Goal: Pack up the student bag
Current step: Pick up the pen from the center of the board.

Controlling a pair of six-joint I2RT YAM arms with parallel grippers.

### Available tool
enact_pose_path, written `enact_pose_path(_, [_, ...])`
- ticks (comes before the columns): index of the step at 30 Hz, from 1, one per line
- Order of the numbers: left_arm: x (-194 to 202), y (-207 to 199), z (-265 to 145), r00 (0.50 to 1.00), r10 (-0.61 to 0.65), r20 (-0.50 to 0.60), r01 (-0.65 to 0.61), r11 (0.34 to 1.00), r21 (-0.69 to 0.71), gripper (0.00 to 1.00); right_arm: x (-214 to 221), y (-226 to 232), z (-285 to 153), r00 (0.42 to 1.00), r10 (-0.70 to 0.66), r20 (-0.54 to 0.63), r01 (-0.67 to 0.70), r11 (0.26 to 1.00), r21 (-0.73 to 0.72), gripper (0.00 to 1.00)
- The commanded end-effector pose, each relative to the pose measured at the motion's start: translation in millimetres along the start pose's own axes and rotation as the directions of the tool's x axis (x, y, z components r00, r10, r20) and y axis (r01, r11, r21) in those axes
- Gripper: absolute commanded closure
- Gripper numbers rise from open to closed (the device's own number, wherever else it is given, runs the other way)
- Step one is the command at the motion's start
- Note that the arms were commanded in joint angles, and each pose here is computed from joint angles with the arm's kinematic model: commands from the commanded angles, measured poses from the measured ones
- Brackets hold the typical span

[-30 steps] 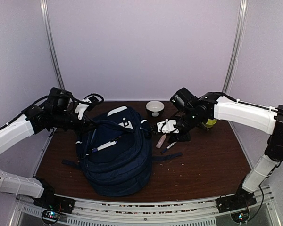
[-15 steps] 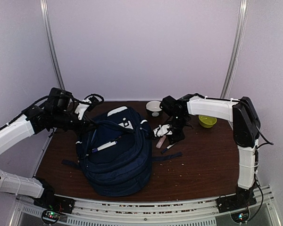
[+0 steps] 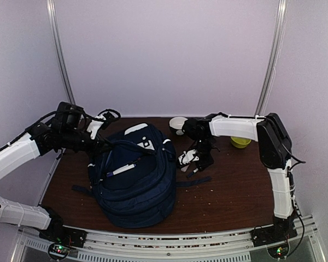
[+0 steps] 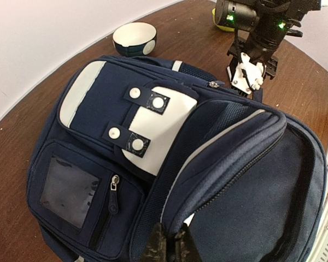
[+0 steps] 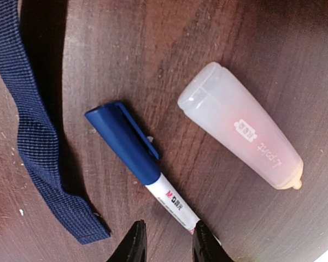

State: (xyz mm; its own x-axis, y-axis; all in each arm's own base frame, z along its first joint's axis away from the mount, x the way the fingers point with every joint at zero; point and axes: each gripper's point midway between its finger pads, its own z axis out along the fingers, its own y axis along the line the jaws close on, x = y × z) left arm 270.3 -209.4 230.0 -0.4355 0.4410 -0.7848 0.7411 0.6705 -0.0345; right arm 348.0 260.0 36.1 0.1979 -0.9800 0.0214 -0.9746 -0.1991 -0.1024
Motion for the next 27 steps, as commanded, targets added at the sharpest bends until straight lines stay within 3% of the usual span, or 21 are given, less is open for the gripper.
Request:
enact_pose_path(1, [-32.8, 13.4, -13.0, 0.990, 0.032, 0.135, -0.024, 0.998, -0.064, 1.00, 5.9, -4.7, 8.3, 0.999, -0.011, -0.052, 0.011, 1.000, -0.001, 0.72])
enact_pose_path(15, [-33.1, 12.7, -13.6, 0.990, 0.031, 0.138, -0.023, 0.998, -0.060, 1.00, 25.9, 20.3, 20.3, 0.992, -0.008, -0.126, 0.001, 0.999, -0.052, 0.81])
enact_pose_path(27, [-33.1, 12.9, -13.1, 0.990, 0.032, 0.137, -0.024, 0.998, -0.061, 1.00, 23.1, 70.0, 19.4, 0.953, 0.289, -0.092, -0.289, 0.957, 0.012, 0.87])
